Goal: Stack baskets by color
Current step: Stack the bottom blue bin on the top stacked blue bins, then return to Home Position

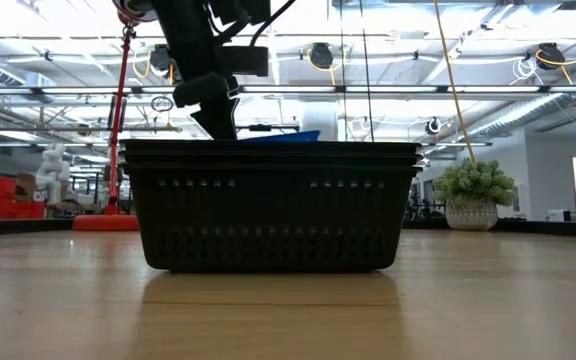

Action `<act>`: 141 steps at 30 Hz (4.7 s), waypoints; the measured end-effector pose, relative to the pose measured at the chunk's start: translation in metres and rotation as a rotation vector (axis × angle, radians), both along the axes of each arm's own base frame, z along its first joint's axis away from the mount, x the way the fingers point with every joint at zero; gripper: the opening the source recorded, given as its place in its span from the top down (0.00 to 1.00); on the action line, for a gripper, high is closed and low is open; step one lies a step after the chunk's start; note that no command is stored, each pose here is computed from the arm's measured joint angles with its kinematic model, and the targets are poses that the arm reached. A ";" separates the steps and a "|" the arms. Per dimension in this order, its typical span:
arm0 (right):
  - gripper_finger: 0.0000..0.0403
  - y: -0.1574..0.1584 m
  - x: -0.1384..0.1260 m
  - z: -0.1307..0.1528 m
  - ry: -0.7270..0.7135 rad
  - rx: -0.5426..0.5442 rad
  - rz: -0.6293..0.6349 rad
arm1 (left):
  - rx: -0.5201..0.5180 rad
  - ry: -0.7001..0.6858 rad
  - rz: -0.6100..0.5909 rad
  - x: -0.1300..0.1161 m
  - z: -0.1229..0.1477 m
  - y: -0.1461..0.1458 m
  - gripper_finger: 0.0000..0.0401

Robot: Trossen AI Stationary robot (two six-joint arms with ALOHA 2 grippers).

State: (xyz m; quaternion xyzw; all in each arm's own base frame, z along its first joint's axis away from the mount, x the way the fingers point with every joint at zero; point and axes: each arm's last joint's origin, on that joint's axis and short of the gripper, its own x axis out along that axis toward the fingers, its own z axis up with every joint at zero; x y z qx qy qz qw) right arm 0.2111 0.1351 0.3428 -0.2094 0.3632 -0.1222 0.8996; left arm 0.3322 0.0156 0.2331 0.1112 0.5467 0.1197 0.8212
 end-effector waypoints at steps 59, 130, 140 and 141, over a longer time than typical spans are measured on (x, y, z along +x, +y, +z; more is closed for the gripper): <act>1.00 0.000 0.000 -0.008 0.020 -0.011 0.002 | -0.009 0.033 0.090 -0.022 0.011 0.017 0.77; 1.00 -0.049 -0.056 -0.043 -0.426 0.188 0.370 | -0.055 -0.709 -0.282 -0.132 0.032 -0.066 0.99; 1.00 -0.068 -0.076 -0.064 -0.497 0.243 0.432 | -0.114 -0.886 -0.380 -0.153 0.010 -0.049 0.99; 1.00 -0.069 -0.077 -0.066 -0.504 0.247 0.434 | -0.122 -0.895 -0.388 -0.154 0.007 -0.047 0.99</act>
